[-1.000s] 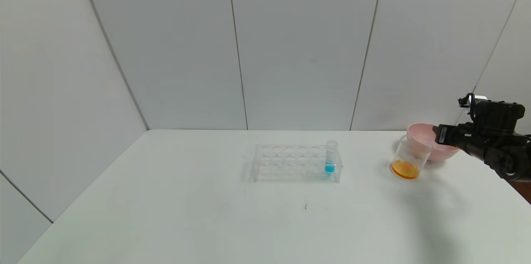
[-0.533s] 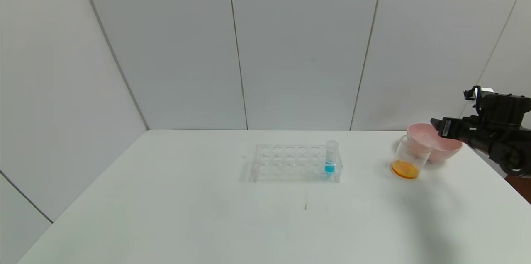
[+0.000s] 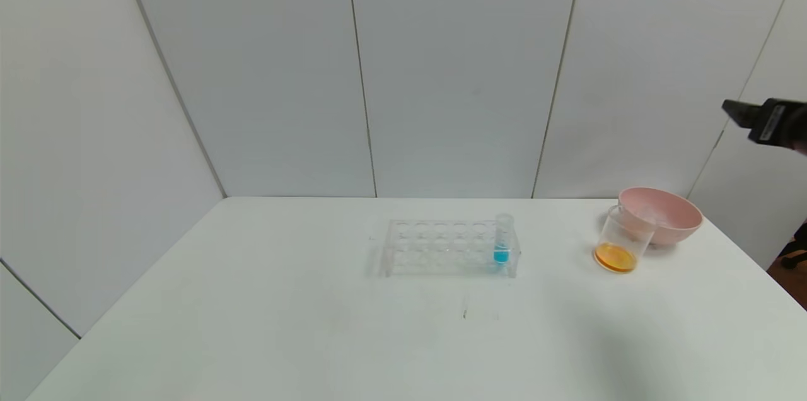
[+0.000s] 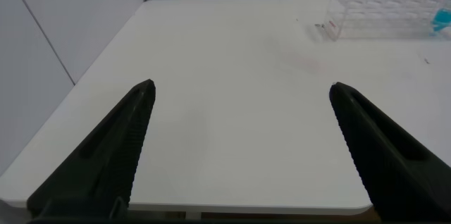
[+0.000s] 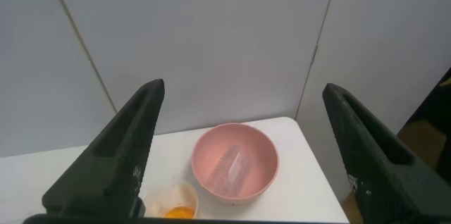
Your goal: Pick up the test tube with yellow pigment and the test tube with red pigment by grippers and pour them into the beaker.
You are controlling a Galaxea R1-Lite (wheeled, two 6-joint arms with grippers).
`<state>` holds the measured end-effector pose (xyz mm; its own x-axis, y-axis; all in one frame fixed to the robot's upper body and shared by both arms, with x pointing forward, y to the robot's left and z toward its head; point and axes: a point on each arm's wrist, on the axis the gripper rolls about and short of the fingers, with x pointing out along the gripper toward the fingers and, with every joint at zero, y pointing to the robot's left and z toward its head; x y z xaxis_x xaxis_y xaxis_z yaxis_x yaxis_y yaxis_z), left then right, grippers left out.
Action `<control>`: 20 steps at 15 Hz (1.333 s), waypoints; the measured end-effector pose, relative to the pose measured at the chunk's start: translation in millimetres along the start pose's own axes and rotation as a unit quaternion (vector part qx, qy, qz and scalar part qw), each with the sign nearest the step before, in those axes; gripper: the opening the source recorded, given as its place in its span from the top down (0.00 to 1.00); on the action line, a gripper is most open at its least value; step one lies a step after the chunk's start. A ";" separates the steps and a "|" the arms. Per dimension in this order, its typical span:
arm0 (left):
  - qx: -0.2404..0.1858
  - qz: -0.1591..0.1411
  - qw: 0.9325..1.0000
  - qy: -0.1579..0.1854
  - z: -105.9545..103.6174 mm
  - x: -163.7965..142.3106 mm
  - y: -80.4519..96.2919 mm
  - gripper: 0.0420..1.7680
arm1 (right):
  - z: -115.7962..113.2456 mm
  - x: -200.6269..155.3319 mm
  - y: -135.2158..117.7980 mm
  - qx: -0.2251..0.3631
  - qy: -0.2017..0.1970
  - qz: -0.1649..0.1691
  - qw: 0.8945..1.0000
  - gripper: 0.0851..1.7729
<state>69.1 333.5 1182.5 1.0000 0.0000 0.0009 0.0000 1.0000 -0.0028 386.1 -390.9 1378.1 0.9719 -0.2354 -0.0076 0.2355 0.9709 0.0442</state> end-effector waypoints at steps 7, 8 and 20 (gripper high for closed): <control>0.000 0.000 1.000 0.000 0.0 0.0 0.0 0.00 | 39.0 -224.1 -10.1 0.011 -0.145 0.012 0.989 0.06; 0.000 0.000 1.000 0.000 0.0 0.0 0.0 0.00 | 24.1 -252.6 -12.9 0.013 -0.158 0.011 0.987 0.06; 0.000 0.000 1.000 0.000 0.0 0.0 0.0 0.00 | -161.9 -310.3 -27.6 -0.036 -0.035 0.082 0.995 0.04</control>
<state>69.1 333.5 1182.5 1.0000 0.0000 0.0009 0.0000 1.0000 -0.0028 78.5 -337.4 1217.6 0.9953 -0.0735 0.0633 0.0757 0.9966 -0.0331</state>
